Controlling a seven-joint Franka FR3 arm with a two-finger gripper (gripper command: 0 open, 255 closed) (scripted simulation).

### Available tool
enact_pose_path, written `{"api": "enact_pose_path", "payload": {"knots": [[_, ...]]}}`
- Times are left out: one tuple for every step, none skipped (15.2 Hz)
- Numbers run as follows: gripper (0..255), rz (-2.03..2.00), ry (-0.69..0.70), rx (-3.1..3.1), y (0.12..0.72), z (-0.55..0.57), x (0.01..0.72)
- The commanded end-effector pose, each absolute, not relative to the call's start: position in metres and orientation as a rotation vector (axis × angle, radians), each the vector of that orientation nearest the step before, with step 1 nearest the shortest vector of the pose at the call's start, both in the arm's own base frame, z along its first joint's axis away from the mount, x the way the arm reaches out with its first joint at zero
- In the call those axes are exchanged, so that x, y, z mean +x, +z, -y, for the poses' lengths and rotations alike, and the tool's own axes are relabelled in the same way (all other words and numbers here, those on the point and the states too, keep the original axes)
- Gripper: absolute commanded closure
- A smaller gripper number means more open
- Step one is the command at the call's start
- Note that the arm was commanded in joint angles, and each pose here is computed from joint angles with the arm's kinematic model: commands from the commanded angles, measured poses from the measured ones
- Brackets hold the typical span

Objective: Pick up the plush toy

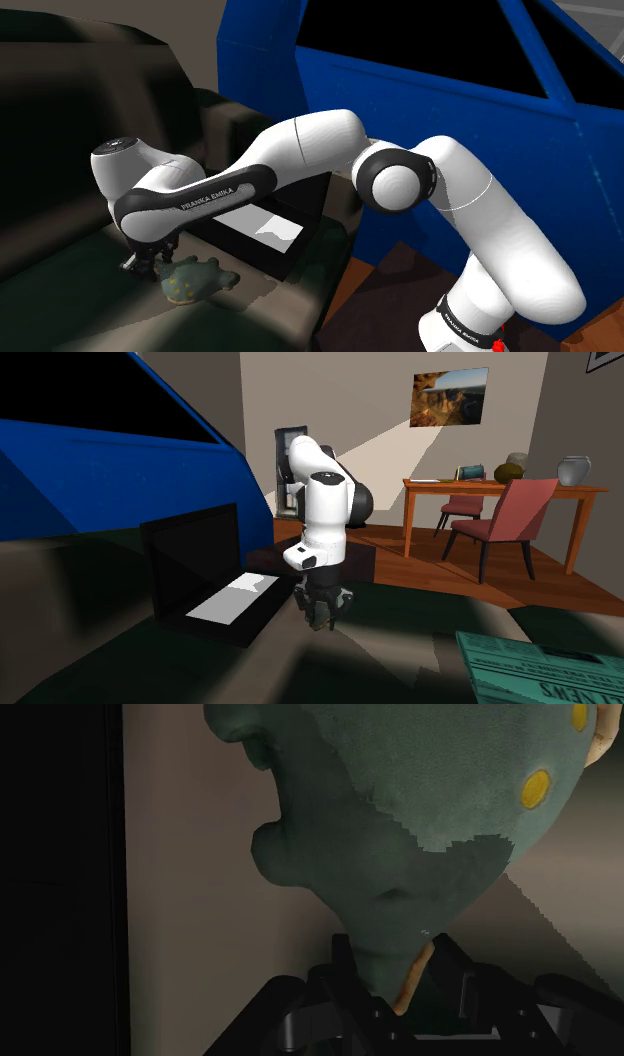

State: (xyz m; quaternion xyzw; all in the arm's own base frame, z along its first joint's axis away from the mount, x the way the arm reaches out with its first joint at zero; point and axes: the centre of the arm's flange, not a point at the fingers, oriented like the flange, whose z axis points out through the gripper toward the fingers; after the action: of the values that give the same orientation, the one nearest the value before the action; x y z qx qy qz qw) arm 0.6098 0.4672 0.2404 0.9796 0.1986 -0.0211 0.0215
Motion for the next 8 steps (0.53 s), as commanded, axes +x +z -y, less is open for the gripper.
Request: {"api": "enact_pose_path", "payload": {"knots": [[255, -0.615, -0.066, 3.036, 0.240, -0.467, 0.610], [255, -0.615, -0.066, 3.036, 0.241, -0.467, 0.610], [255, -0.615, -0.066, 3.036, 0.246, -0.467, 0.610], [255, -0.615, -0.066, 3.036, 0.251, -0.467, 0.610], [255, -0.615, -0.066, 3.036, 0.256, -0.467, 0.610], [255, -0.615, -0.066, 3.036, 0.262, -0.467, 0.610], [255, -0.615, -0.066, 3.036, 0.267, -0.467, 0.610], [255, -0.615, -0.066, 3.036, 0.272, -0.467, 0.610]]}}
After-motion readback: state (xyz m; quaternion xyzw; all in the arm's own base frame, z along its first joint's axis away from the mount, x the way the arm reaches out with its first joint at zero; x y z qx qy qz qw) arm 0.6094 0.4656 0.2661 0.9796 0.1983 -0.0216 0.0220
